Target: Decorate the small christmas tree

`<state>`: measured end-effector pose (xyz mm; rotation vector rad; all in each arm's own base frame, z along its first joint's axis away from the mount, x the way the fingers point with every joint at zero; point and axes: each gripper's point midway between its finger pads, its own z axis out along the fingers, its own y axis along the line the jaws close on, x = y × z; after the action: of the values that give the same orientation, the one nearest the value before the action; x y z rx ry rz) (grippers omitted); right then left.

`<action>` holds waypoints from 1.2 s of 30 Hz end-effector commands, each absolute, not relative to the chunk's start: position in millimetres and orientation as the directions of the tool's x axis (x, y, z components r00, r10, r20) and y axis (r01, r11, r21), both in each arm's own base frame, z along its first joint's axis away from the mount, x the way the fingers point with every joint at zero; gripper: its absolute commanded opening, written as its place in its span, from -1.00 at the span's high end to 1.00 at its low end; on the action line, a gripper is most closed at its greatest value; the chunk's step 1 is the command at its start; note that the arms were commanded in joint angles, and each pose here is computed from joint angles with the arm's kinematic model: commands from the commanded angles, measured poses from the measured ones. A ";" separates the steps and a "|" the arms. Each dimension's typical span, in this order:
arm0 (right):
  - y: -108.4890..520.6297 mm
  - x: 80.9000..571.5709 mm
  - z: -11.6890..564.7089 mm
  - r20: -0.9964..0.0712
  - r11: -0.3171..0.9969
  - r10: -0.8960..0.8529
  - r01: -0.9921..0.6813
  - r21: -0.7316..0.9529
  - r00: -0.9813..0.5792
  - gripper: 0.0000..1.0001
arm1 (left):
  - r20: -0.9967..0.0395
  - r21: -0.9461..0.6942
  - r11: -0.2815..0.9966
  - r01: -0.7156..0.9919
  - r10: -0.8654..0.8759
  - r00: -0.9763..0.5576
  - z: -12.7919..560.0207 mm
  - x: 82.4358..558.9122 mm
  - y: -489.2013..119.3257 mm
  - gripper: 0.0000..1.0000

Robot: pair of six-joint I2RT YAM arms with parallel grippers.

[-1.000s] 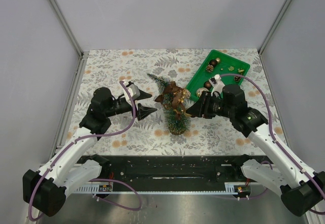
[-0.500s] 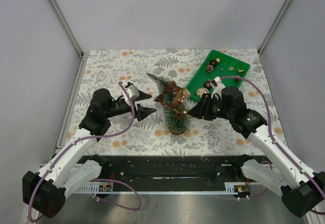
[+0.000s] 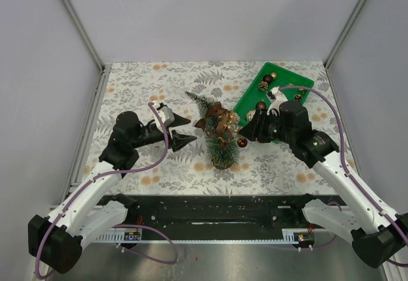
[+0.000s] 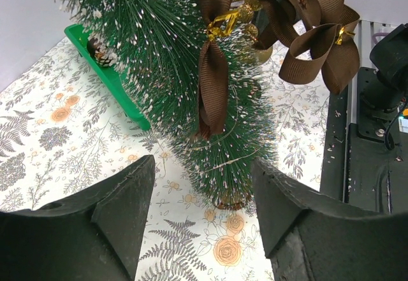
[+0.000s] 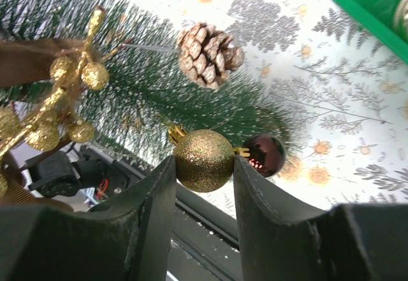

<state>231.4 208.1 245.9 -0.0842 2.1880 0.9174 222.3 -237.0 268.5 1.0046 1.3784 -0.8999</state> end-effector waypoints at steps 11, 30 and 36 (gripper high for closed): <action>190.7 247.9 264.9 -0.761 0.823 0.163 -0.339 0.456 -0.628 0.80 | -0.997 0.082 0.315 0.946 0.020 0.080 288.1 217.2 -239.0 -0.30; 220.6 217.7 238.6 -0.676 0.753 0.207 -0.326 0.571 -0.707 0.83 | -0.997 0.078 0.314 0.946 0.012 0.078 287.8 216.4 -239.1 -0.29; 218.7 212.3 244.1 -0.678 0.749 0.221 -0.324 0.578 -0.701 0.69 | -0.997 0.076 0.312 0.947 0.007 0.077 288.5 216.1 -239.4 -0.29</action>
<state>211.8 217.6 228.9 -0.1037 2.2250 0.8795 221.2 -237.8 274.9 0.9918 1.3615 -0.9129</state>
